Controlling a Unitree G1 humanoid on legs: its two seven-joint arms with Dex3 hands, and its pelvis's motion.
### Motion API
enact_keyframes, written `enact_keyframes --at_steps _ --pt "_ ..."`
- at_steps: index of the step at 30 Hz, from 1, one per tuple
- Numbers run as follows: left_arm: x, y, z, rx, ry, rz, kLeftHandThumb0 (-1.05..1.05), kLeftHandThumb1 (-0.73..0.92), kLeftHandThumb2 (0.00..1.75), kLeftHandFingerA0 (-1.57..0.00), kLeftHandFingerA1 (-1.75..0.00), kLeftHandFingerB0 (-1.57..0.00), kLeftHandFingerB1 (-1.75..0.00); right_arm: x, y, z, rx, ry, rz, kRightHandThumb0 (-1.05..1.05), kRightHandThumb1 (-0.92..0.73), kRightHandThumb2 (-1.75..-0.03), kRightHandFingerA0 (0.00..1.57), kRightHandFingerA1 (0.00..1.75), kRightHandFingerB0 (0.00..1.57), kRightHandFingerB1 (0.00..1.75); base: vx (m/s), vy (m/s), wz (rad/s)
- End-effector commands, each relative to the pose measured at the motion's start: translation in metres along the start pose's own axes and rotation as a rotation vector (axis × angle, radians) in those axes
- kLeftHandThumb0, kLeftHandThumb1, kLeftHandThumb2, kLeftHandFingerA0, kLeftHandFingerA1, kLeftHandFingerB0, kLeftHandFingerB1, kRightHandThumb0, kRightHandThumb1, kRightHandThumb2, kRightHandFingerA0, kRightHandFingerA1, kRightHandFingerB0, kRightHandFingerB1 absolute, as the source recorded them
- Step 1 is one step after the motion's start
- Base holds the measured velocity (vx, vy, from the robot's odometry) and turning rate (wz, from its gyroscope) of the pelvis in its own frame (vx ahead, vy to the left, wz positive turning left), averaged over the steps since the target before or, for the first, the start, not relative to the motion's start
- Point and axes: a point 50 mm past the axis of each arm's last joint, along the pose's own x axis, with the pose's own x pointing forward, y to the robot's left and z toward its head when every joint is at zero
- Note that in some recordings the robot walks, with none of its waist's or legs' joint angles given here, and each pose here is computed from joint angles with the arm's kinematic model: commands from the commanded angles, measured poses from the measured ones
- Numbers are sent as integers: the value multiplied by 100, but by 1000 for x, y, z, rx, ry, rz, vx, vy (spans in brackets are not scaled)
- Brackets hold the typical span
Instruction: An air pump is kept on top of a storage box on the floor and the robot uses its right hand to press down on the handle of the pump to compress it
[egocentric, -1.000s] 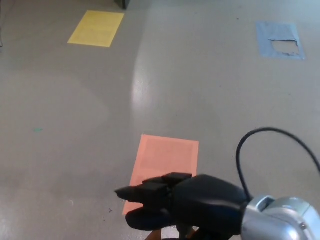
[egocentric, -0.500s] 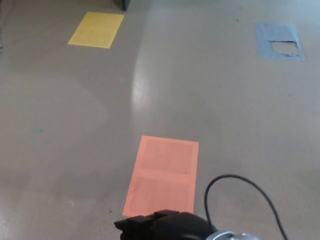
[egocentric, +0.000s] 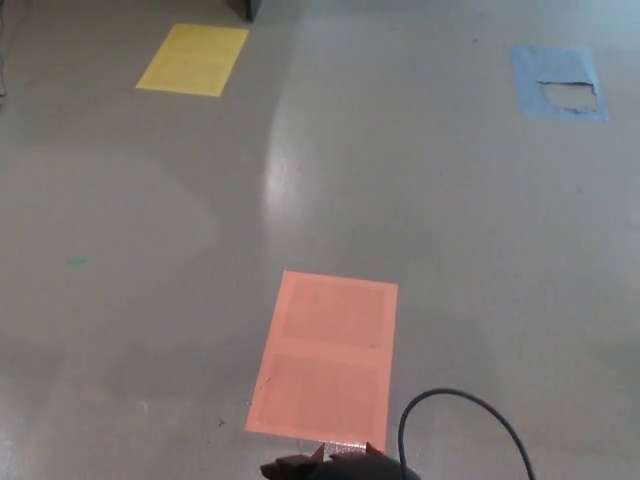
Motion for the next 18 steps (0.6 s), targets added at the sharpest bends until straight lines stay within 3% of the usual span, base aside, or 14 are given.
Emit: enact_keyframes --at_steps 1,3,4,5,6,8,10,11,18 --pt "-3 1 -4 54 -17 -3 -79 73 63 -27 -46 -30 -33 7 47 -79 -181 297 -79 -84 -75 -81 10 28 11 28 0 0 0" --pt "-2 3 0 57 -23 2 -78 73 63 -27 -47 -30 -33 8 44 -83 -182 323 -67 -84 -75 -82 10 29 10 27 0 0 0" --pt "-2 3 0 54 -27 1 -77 72 63 -27 -46 -29 -32 8 43 -84 -176 333 -58 -79 -90 -69 12 23 11 23 0 0 0" --pt "-2 3 1 51 -31 -1 -77 72 63 -27 -46 -29 -32 9 43 -84 -169 342 -50 -79 -90 -69 12 23 11 23 0 0 0" --pt "-2 3 1 44 -33 -3 -77 71 63 -27 -47 -30 -33 8 44 -85 -170 348 -48 -83 -74 -80 10 26 11 28 0 0 0" --pt "-2 2 1 42 -37 -4 -77 72 63 -27 -47 -30 -33 8 46 -88 -177 362 -42 -83 -74 -80 10 27 11 28 0 0 0" --pt "-1 -1 1 42 -36 -13 -77 72 63 -26 -47 -30 -32 6 48 -91 -172 376 -35 -83 -74 -79 10 27 11 28 0 0 0" --pt "0 -5 1 40 -34 -21 -77 72 63 -27 -47 -30 -32 4 51 -94 -172 389 -23 -79 -88 -69 12 23 12 23 0 0 0" --pt "0 -10 -1 49 -38 -33 -77 73 63 -26 -48 -29 -34 3 57 -97 -159 428 19 -78 -88 -69 11 22 12 23 0 0 0"
